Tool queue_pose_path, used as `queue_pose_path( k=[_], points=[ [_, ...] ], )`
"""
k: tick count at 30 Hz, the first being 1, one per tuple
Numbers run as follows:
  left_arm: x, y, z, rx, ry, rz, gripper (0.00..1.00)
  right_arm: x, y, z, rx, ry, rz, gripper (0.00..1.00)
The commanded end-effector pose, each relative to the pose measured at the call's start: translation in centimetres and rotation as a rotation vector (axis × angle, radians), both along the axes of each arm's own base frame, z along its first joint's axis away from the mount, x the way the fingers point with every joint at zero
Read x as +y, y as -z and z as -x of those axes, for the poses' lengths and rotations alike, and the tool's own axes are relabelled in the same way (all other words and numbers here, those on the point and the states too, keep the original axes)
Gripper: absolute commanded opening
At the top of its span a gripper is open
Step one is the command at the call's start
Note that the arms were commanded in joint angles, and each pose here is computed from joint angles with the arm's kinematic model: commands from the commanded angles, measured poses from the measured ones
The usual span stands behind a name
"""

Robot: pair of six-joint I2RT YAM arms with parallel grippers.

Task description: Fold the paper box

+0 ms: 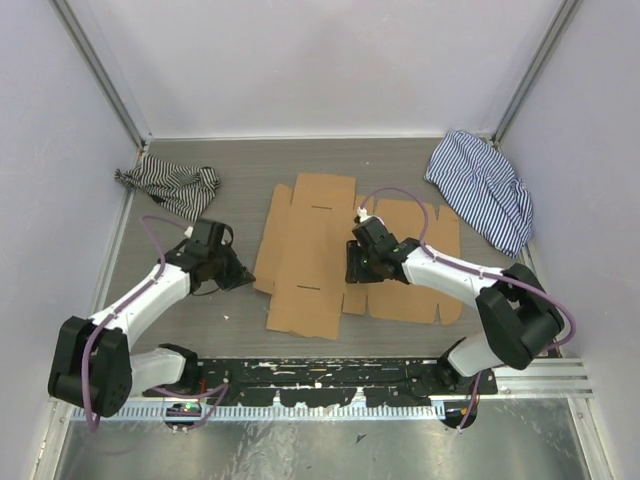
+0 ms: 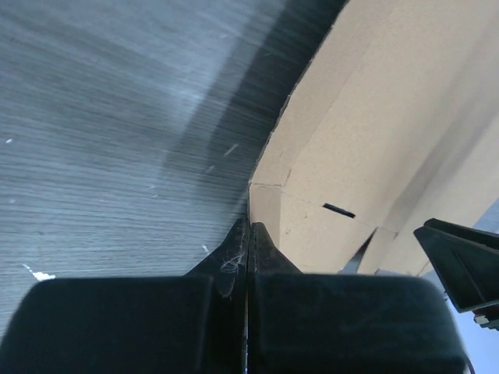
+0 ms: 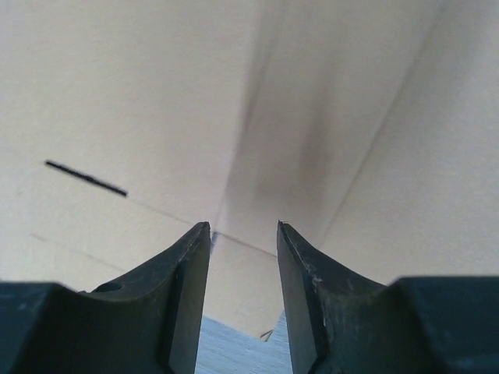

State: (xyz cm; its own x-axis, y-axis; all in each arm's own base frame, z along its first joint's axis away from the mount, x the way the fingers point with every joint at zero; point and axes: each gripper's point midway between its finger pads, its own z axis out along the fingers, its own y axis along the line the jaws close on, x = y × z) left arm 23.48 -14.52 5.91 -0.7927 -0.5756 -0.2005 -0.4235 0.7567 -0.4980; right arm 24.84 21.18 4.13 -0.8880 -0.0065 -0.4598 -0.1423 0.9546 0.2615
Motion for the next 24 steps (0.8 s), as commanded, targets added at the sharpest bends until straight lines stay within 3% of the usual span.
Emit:
queue_pose_path(
  k=[1, 7, 17, 24],
  points=[
    [-1.1, -4.5, -1.7, -0.128, 0.074, 0.03, 0.0, 3.6, -6.1, -1.9, -0.178, -0.161, -0.15, 0.46],
    [-2.7, -7.0, -1.3, -0.185, 0.175, 0.022, 0.0, 5.3, -8.9, -2.1, -0.212, -0.226, -0.218, 0.5],
    [-3.8, -9.9, 1.2, -0.292, 0.379, -0.175, 0.0, 8.2, -14.8, -5.8, -0.185, -0.127, -0.253, 0.65],
    [-3.2, -11.3, 2.0, -0.324, 0.412, -0.233, 0.0, 9.7, -16.7, -7.2, -0.13, -0.06, -0.163, 0.69]
  ],
)
